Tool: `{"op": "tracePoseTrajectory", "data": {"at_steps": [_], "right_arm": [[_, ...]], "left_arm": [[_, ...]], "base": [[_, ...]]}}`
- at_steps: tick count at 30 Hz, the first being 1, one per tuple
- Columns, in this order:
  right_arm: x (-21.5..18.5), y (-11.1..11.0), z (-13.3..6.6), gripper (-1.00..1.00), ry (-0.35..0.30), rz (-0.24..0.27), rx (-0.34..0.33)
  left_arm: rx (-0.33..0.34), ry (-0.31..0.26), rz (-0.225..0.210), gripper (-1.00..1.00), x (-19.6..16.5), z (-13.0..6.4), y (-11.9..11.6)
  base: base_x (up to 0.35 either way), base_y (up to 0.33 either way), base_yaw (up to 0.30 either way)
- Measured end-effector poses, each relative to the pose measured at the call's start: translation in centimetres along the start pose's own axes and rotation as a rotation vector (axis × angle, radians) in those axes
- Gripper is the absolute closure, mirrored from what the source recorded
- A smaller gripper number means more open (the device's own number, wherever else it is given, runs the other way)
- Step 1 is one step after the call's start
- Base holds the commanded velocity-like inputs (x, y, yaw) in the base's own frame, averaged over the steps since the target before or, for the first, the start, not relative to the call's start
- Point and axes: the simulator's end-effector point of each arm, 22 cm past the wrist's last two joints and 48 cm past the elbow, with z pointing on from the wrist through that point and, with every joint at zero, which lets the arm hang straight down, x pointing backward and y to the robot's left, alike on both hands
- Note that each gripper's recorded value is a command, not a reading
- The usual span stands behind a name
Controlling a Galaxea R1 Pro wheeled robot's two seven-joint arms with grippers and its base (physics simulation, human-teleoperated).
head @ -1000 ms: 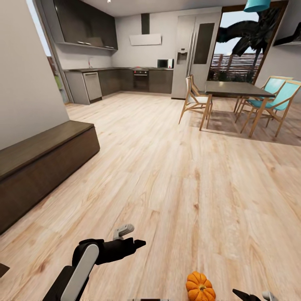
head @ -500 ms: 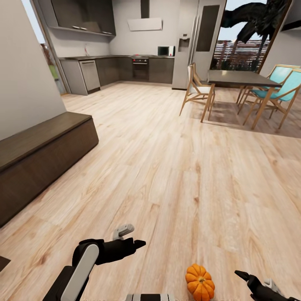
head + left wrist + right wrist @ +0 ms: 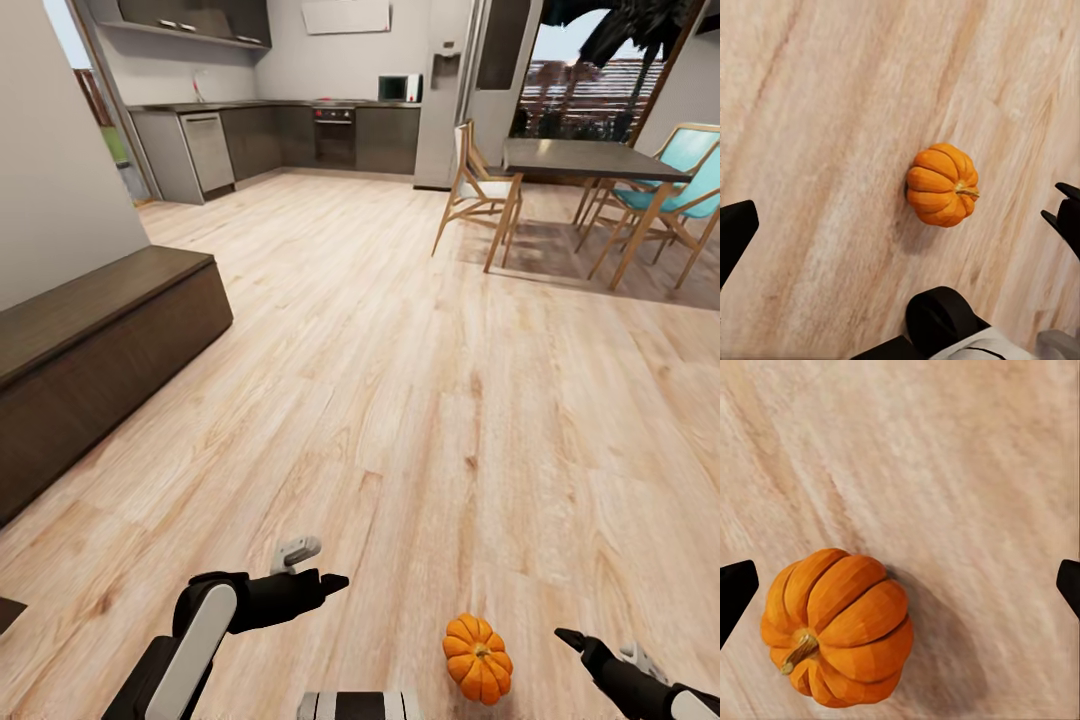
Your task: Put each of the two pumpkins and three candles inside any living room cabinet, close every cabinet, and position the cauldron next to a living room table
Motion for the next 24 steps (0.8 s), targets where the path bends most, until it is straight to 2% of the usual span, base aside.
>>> {"op": "tracePoseTrajectory", "data": {"at_steps": [4,7,12,16,24], "right_arm": [[0.1,-0.3,0.4,-1.0,-0.008,-0.013,0.001],[-0.4,-0.4,0.4,-1.0,-0.036,-0.045,0.0],[0.0,0.0,0.5,-1.0,-0.026,-0.08,-0.015],[-0.1,0.1,0.5,-1.0,-0.029,-0.087,-0.019],[-0.8,1.7,0.4,-1.0,-0.068,-0.118,-0.089]], "left_arm": [[-0.003,0.014,-0.008,-1.0,0.4,0.5,0.4],[-0.004,0.017,-0.011,-1.0,0.5,0.6,0.5],[-0.003,0.018,-0.009,-1.0,0.5,0.6,0.5],[0.005,-0.002,0.0,-1.0,-0.2,0.2,0.0],[0.011,-0.016,0.006,-1.0,-0.7,-0.2,-0.3]], "base": [[0.0,0.0,0.0],[0.0,0.0,0.0],[0.0,0.0,0.0],[0.014,0.015,0.0],[0.061,0.06,0.0]]}}
